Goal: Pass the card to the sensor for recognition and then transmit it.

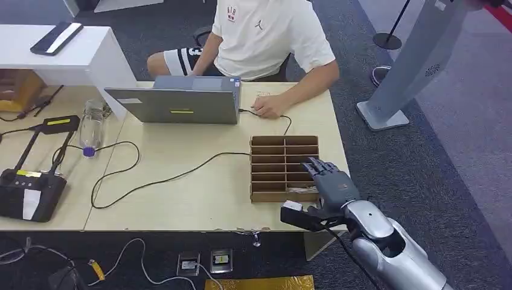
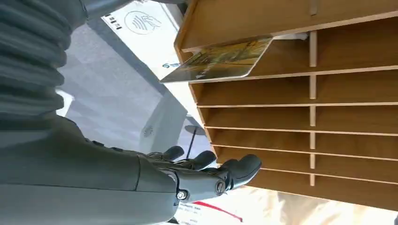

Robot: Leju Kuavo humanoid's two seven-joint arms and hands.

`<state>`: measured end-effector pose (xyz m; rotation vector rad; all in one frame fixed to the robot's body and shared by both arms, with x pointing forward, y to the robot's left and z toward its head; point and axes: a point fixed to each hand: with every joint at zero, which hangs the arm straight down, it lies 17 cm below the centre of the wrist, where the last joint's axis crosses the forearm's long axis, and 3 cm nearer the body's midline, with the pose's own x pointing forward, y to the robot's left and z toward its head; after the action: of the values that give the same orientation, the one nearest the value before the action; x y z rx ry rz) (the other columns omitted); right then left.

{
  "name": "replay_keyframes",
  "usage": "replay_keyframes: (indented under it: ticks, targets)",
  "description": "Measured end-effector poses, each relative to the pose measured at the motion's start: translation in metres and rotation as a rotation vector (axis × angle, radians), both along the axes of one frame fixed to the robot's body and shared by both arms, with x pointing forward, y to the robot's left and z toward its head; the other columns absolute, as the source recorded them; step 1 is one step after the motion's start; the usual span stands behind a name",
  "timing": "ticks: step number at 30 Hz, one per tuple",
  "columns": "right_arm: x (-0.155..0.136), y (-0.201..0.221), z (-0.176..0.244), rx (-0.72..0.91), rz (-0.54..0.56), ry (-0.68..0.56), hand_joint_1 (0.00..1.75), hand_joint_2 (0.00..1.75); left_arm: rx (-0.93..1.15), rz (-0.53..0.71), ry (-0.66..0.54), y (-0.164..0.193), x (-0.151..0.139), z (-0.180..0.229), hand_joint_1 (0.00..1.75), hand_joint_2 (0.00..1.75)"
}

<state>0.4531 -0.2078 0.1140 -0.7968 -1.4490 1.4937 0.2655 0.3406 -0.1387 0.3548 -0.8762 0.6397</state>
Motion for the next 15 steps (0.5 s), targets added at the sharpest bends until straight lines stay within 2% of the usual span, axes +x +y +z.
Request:
replay_keyframes:
  ticks: [15]
  targets:
    - [-0.0014,0.0068,0.0013,0.018,0.017,0.0,0.0,1.75,-0.011,0.009,0.0,-0.0003,0.0,-0.0006,0.0,0.0]
